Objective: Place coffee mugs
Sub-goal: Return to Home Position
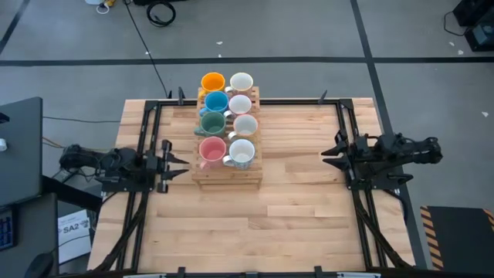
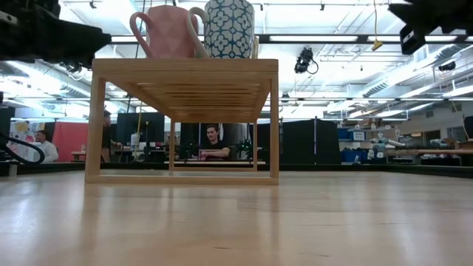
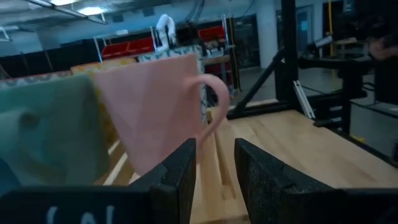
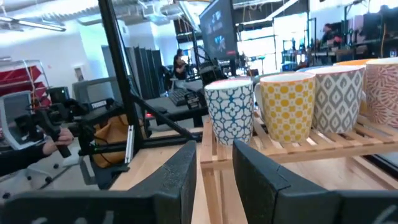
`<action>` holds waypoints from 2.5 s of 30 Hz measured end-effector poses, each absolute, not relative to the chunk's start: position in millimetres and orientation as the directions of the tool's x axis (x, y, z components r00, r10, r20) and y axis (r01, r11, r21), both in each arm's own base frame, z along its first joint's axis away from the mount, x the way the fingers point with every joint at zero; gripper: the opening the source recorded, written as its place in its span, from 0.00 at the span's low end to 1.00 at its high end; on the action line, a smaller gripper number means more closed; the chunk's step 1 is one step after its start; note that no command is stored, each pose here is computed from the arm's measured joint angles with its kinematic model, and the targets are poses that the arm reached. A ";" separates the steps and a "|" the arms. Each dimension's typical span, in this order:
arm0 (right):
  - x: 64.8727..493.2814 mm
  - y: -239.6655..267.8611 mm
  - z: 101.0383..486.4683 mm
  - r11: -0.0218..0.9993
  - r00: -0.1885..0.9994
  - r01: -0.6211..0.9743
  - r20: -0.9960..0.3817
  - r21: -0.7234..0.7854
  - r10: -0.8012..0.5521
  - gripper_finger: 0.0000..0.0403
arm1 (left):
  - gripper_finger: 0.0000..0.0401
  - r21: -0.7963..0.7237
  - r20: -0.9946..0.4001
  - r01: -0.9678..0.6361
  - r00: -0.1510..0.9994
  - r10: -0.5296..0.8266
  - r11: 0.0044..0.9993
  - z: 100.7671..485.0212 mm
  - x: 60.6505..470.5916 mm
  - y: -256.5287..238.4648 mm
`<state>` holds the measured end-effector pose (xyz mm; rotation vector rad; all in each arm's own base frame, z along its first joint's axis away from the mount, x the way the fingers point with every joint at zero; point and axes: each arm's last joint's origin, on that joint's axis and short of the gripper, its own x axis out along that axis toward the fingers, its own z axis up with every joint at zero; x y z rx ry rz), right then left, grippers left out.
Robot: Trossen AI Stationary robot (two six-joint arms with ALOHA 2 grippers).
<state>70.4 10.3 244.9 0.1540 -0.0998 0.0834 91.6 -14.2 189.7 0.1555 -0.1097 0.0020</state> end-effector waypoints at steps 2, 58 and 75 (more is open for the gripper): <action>74.5 11.2 235.4 0.987 0.992 -0.091 0.101 0.136 0.078 0.27 | 0.29 0.153 0.119 -0.022 0.993 0.004 0.988 189.1 92.2 -12.6; 96.5 4.8 179.5 0.991 0.984 0.114 0.144 -0.076 -0.102 0.27 | 0.29 0.103 0.050 -0.142 0.989 0.138 0.984 170.6 97.6 4.4; 96.5 4.7 179.5 0.991 0.984 0.115 0.144 -0.075 -0.103 0.27 | 0.29 0.162 0.038 -0.142 0.990 0.138 0.976 169.4 97.6 4.4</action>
